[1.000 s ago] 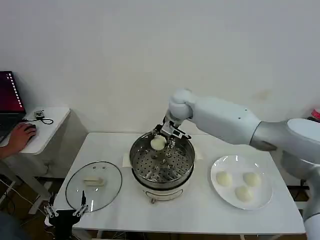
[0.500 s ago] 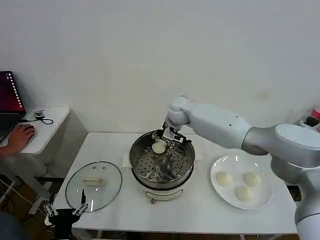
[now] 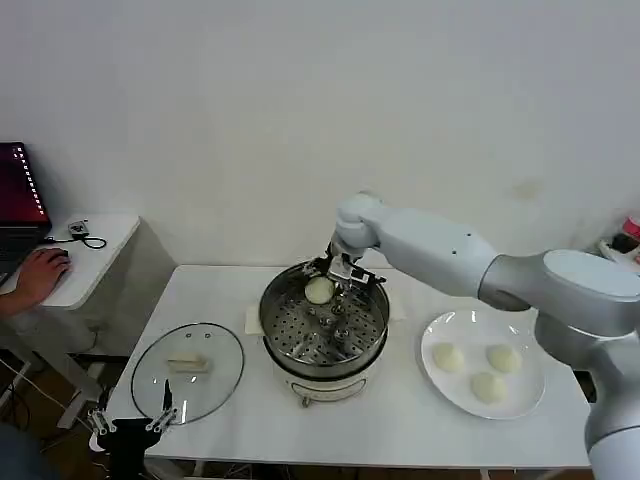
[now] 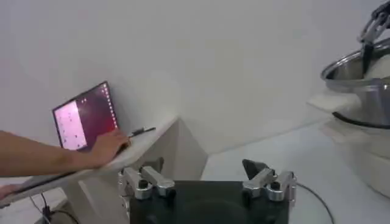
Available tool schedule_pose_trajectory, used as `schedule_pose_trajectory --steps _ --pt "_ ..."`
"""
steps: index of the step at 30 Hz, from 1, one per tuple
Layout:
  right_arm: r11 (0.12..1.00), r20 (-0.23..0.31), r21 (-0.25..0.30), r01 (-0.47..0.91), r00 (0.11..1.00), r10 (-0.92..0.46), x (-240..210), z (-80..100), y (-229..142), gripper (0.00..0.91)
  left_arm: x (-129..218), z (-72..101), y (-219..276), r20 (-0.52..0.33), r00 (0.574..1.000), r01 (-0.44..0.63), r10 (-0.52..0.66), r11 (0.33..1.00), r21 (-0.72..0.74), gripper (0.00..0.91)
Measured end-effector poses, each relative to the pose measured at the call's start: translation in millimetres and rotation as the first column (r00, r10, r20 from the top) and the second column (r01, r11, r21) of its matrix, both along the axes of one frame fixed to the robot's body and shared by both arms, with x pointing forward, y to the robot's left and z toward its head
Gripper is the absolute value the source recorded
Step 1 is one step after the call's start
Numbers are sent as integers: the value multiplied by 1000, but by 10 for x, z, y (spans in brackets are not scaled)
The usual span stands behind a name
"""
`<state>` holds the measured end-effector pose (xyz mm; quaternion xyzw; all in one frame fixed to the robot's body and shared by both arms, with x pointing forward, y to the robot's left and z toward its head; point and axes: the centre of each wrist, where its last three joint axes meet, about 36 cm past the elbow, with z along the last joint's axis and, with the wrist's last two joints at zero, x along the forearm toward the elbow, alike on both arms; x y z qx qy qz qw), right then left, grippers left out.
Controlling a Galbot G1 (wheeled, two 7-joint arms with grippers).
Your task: Take steamed baozi put them in steamer then cover it.
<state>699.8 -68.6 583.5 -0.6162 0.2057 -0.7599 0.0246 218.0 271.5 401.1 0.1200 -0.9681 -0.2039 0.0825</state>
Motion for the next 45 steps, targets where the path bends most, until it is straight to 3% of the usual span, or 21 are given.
schedule_pose_trajectory --steps 7,14,18,23,31,38,45 --pt "996 -4 53 68 998 -68 -112 470 -157 907 2 9 -13 1 1000 9 -9 1000 -2 907" --pt "967 3 91 238 971 -239 -289 1018 -705 907 29 30 36 -11 999 32 -32 999 1 907" --pt "925 -14 101 365 931 -366 -436 1107 -1174 907 71 66 38 -28 997 73 -73 997 1 907" --pt "848 -52 97 521 854 -518 -678 978 -1783 907 138 63 29 -53 990 131 -131 991 -1 907" --pt "715 -117 61 697 716 -688 -1135 537 -2546 907 271 66 74 -71 980 185 -185 983 -1 907" --pt "607 -178 18 794 600 -780 -1402 53 -2843 907 341 75 124 -73 977 202 -202 979 4 907" --pt "530 -206 -5 848 518 -831 -1478 -310 -2934 907 353 96 189 -74 977 199 -198 980 12 907"
